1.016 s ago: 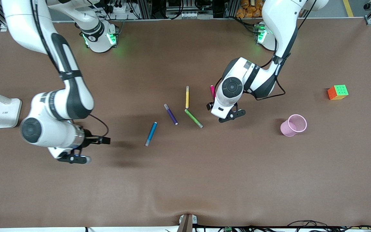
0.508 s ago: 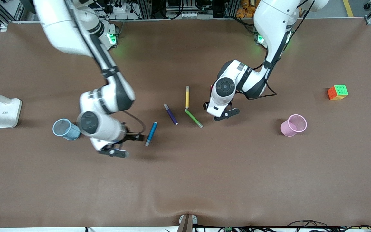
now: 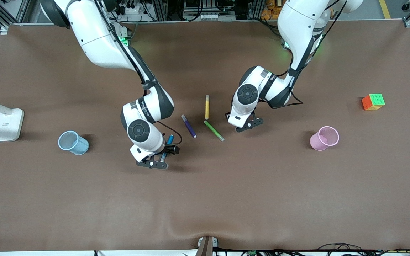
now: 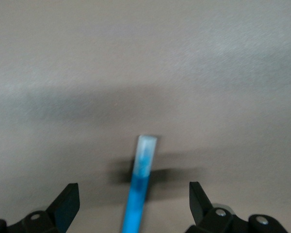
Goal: Place pink and blue markers in matching cups
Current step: 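Close the left gripper on the pink marker while the right gripper grasps the blue marker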
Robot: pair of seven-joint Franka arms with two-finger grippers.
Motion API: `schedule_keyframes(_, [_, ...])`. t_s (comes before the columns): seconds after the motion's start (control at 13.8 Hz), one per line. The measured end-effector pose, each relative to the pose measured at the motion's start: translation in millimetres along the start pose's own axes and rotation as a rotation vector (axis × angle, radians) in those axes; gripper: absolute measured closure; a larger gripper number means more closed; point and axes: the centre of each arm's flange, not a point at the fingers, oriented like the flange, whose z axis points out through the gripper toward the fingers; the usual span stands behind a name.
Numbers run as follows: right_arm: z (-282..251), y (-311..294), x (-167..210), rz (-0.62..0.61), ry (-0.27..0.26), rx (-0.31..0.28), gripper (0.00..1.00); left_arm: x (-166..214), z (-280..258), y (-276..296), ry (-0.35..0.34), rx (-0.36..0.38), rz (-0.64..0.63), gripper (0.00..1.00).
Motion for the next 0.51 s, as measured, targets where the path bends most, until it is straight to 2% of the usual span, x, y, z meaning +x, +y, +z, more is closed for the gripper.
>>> schedule_keyframes(0.15, [3, 4, 2, 0.006, -0.003, -0.004, 0.0, 0, -1, 0, 0.003, -0.004, 0.0, 0.54])
schedule_keyframes(0.29, [10, 3, 0, 0.002, -0.009, -0.009, 0.0, 0, -1, 1, 0.005, -0.008, 0.001, 0.78])
schedule_keyframes(0.36, [12, 2, 0, -0.001, -0.01, -0.011, 0.0, 0, -2, 1, 0.006, -0.009, 0.001, 0.83])
schedule_keyframes(0.51, [14, 1, 0, -0.003, -0.005, -0.01, 0.0, 1, -3, 1, 0.007, -0.01, 0.0, 0.83])
